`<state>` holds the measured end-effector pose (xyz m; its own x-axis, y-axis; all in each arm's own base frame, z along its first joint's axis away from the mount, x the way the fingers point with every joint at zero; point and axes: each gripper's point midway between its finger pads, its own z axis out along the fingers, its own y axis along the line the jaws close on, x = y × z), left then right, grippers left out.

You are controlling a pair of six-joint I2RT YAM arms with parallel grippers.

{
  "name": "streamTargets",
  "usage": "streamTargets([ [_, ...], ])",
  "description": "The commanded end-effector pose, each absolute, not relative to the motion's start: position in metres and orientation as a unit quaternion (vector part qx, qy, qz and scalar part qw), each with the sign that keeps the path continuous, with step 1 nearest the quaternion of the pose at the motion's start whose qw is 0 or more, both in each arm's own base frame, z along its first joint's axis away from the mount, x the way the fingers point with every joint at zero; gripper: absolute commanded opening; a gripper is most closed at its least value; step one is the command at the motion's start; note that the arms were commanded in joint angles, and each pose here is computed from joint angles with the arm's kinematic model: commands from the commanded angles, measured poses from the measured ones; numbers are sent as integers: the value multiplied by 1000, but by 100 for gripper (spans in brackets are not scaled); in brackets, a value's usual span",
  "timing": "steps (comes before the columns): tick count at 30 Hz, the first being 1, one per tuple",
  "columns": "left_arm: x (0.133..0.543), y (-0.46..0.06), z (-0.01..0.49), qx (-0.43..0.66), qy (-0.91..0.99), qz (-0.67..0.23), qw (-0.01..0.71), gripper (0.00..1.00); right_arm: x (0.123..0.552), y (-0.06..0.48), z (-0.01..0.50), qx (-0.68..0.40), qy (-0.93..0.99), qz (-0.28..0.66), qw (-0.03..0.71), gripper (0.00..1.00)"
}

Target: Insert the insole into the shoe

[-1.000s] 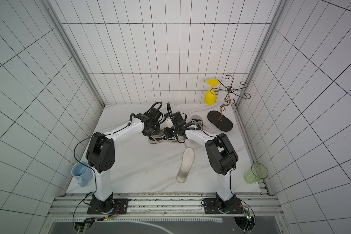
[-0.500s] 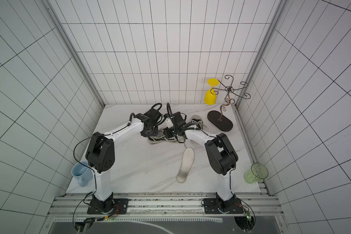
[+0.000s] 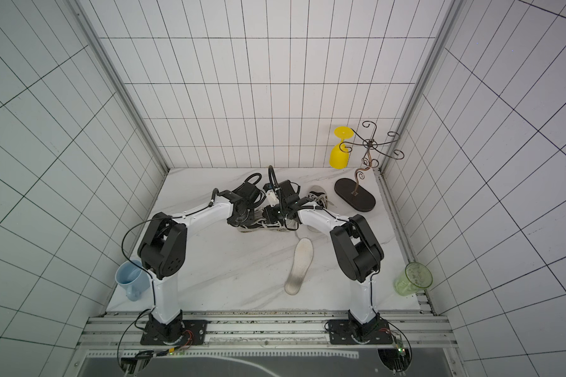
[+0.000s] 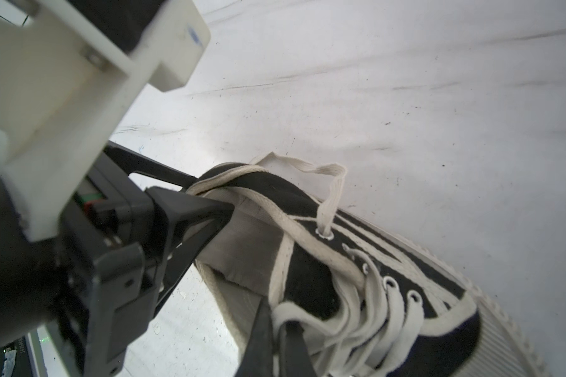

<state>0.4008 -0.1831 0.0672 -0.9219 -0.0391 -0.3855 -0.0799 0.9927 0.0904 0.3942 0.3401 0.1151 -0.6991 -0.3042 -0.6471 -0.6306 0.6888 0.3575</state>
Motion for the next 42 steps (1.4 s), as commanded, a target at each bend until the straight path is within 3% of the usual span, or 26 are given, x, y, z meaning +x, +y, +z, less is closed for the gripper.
streamTargets([
  [1,405,-159,53,-15,973,128,193,38,390,351,127,-285,861,307,289,0],
  [4,411,-164,58,-13,975,95,202,41,390,350,126,-284,862,304,290,0],
  [9,406,-187,110,-47,981,-47,181,45,392,347,124,-281,865,294,294,0],
  [13,393,-190,131,-36,982,-66,175,45,392,348,120,-279,866,298,288,0],
  [20,379,-187,112,-65,981,-80,166,24,392,348,121,-279,866,298,289,0],
  [28,389,-201,121,-81,975,-110,175,24,391,349,120,-280,866,299,288,0],
  [36,398,-210,113,-70,975,-107,180,1,389,348,119,-283,865,299,286,0],
  [42,413,-223,108,-39,978,-94,180,0,391,350,121,-283,864,301,288,0],
])
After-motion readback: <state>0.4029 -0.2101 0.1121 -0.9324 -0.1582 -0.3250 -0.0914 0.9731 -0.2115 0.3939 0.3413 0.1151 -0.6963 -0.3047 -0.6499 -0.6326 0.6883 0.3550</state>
